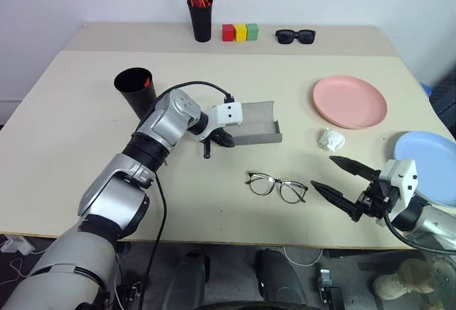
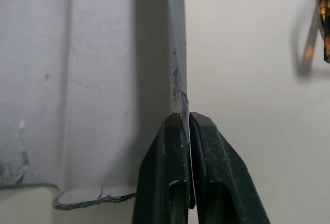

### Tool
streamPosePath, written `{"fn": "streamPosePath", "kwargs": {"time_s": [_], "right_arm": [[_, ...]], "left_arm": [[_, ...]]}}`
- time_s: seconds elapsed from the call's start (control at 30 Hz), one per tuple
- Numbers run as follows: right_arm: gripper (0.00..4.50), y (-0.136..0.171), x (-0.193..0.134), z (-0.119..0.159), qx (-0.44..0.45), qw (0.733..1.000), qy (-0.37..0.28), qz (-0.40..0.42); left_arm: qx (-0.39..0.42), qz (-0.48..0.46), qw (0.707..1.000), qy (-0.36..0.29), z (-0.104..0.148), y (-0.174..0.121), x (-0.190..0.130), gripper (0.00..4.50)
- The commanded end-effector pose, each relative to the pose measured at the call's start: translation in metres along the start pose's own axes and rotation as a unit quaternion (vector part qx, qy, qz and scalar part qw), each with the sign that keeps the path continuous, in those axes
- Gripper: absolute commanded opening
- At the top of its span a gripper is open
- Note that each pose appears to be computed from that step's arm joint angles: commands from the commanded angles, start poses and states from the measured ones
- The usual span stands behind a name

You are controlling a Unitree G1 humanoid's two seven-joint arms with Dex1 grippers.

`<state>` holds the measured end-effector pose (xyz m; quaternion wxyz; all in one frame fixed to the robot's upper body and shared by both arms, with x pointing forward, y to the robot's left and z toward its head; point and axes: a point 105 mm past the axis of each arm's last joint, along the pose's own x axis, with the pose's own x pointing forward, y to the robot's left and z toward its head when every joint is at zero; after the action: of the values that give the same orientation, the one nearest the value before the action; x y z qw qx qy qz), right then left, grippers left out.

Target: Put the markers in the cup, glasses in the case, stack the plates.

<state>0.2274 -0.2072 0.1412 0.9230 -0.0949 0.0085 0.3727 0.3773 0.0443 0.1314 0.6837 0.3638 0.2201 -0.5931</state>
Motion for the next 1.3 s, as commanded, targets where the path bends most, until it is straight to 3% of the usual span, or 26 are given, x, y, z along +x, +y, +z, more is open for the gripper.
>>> {"fn": "streamPosePath", "kwargs": {"time_s": [0.03, 0.4, 0.67, 1.1, 1.3], "right_arm": [[3.8, 0.001, 0.0, 0.006, -0.013, 1.0, -0.013, 0.001], [3.8, 0.0, -0.001, 0.006, -0.018, 1.0, -0.015, 0.002], [3.8, 0.016, -0.007, -0.002, -0.013, 0.998, 0.012, 0.053], [3.8, 0.014, -0.003, -0.003, -0.015, 0.997, 0.014, 0.076], [3.8, 0.012, 0.001, -0.008, -0.023, 0.994, 0.029, 0.105]], "left_arm": [[0.028, -0.006, 0.999, -0.022, 0.013, -0.003, -0.006, 0.06], [0.028, -0.013, 0.999, -0.038, 0.027, -0.012, -0.005, 0.06], [-0.008, 0.0, 1.0, -0.03, 0.01, -0.029, -0.017, 0.06], [-0.023, 0.009, 0.999, -0.022, 0.002, -0.034, -0.017, 0.06], [0.001, 0.01, 0.998, -0.07, 0.014, -0.04, -0.035, 0.06]]}}
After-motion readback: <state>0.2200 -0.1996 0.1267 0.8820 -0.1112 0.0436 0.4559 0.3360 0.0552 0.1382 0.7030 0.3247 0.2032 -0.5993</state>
